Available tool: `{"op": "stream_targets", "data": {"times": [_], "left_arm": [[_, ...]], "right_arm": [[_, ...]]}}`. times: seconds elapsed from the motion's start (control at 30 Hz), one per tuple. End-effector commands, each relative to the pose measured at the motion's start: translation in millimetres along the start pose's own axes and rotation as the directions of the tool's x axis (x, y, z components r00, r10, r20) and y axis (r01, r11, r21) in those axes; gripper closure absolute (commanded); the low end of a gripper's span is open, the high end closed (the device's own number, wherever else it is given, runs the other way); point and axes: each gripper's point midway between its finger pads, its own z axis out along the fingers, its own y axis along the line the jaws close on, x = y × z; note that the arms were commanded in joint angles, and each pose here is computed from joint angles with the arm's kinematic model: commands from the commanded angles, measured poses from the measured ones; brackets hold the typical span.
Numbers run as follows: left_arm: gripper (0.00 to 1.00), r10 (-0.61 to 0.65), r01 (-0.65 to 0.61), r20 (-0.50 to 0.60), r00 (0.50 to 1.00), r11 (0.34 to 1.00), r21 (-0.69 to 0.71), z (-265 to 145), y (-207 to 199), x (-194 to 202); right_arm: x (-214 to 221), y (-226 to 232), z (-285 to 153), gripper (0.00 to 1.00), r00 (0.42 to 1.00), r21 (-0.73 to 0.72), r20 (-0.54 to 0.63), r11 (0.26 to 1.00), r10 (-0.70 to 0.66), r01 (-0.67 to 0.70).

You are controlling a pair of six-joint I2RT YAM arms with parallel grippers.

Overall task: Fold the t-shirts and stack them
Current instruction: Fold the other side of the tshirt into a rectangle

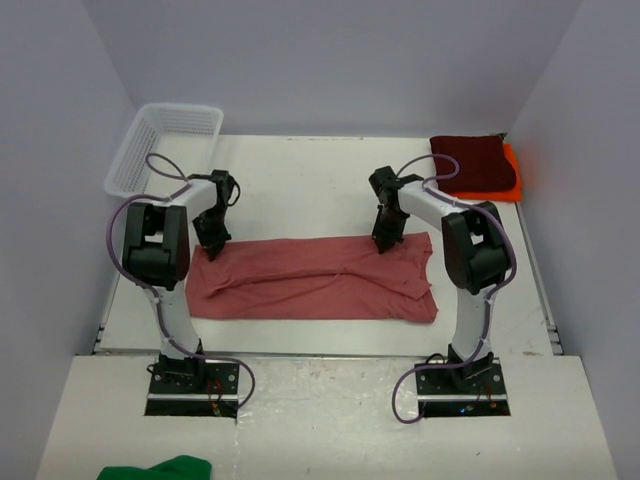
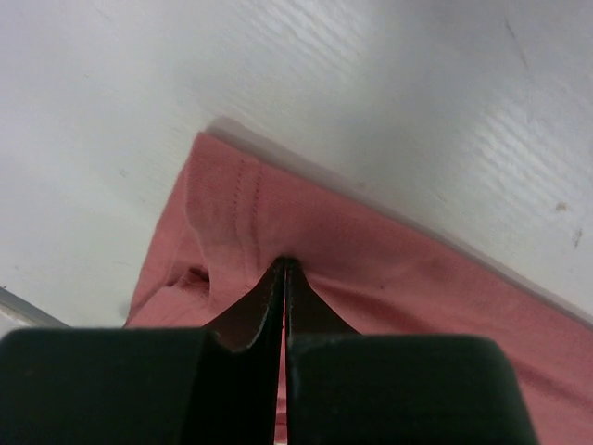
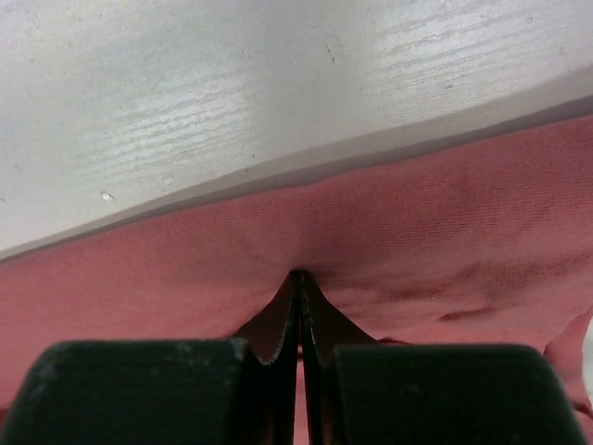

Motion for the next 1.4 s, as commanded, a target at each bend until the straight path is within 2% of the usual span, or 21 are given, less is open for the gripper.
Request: {"op": "stream_targets", "data": {"times": [0.0, 0.17, 0.37, 0.43, 0.5, 0.57, 0.67, 0.73, 0.77, 0.8, 0.87, 0.93, 1.1, 1.37], "left_arm": [[1.0, -0.068, 0.077, 0.076, 0.995, 0.991, -0.111, 0, 15, -30], [1.0, -0.086, 0.104, 0.113, 0.99, 0.98, -0.171, -8, 22, -50], [1.0, -0.075, 0.097, 0.144, 0.987, 0.983, -0.153, -14, 20, -61], [1.0, -0.076, 0.099, 0.179, 0.981, 0.987, -0.124, -24, 20, -65], [1.0, -0.067, 0.087, 0.207, 0.976, 0.992, -0.089, -33, 18, -66], [1.0, -0.059, 0.07, 0.229, 0.972, 0.997, -0.043, -45, 12, -65], [1.0, -0.002, -0.005, 0.271, 0.963, 1.0, 0.026, -63, -7, -62], [1.0, 0.031, -0.05, 0.305, 0.952, 0.997, 0.055, -73, -22, -59], [1.0, 0.045, -0.068, 0.316, 0.948, 0.996, 0.064, -79, -25, -57], [1.0, 0.067, -0.098, 0.338, 0.939, 0.992, 0.078, -87, -35, -54], [1.0, 0.09, -0.131, 0.352, 0.932, 0.987, 0.094, -94, -42, -50], [1.0, 0.109, -0.17, 0.37, 0.923, 0.976, 0.135, -104, -51, -44], [1.0, 0.118, -0.201, 0.38, 0.917, 0.962, 0.186, -111, -60, -37], [1.0, 0.158, -0.241, 0.34, 0.927, 0.946, 0.218, -95, -71, -25]], "right_arm": [[-9, -7, 11, 1.0, 0.996, 0.095, 0.027, 0.992, 0.082, -0.084], [-20, -4, 6, 1.0, 0.99, 0.079, 0.043, 0.988, 0.133, -0.136], [-33, -1, 4, 1.0, 0.99, 0.077, 0.048, 0.988, 0.132, -0.135], [-40, -1, -4, 1.0, 0.989, 0.072, 0.079, 0.988, 0.129, -0.134], [-50, -17, -16, 1.0, 0.979, 0.15, 0.152, 0.976, 0.134, -0.157], [-65, -17, -34, 1.0, 0.974, 0.15, 0.207, 0.98, 0.096, -0.128], [-75, -6, -69, 1.0, 0.958, 0.057, 0.286, 0.997, 0.025, -0.043], [-76, 12, -103, 1.0, 0.937, -0.097, 0.35, 0.995, 0.0, 0.037], [-74, 18, -112, 0.98, 0.931, -0.146, 0.364, 0.987, -0.012, 0.07], [-69, 27, -129, 0.86, 0.926, -0.225, 0.377, 0.967, -0.029, 0.123], [-63, 30, -136, 0.73, 0.927, -0.251, 0.37, 0.955, -0.059, 0.161], [-49, 27, -136, 0.67, 0.939, -0.252, 0.327, 0.947, -0.109, 0.198], [-16, 20, -109, 0.67, 0.959, -0.271, 0.222, 0.934, -0.174, 0.232], [13, 17, -76, 0.64, 0.972, -0.271, 0.132, 0.937, -0.193, 0.223]]}}
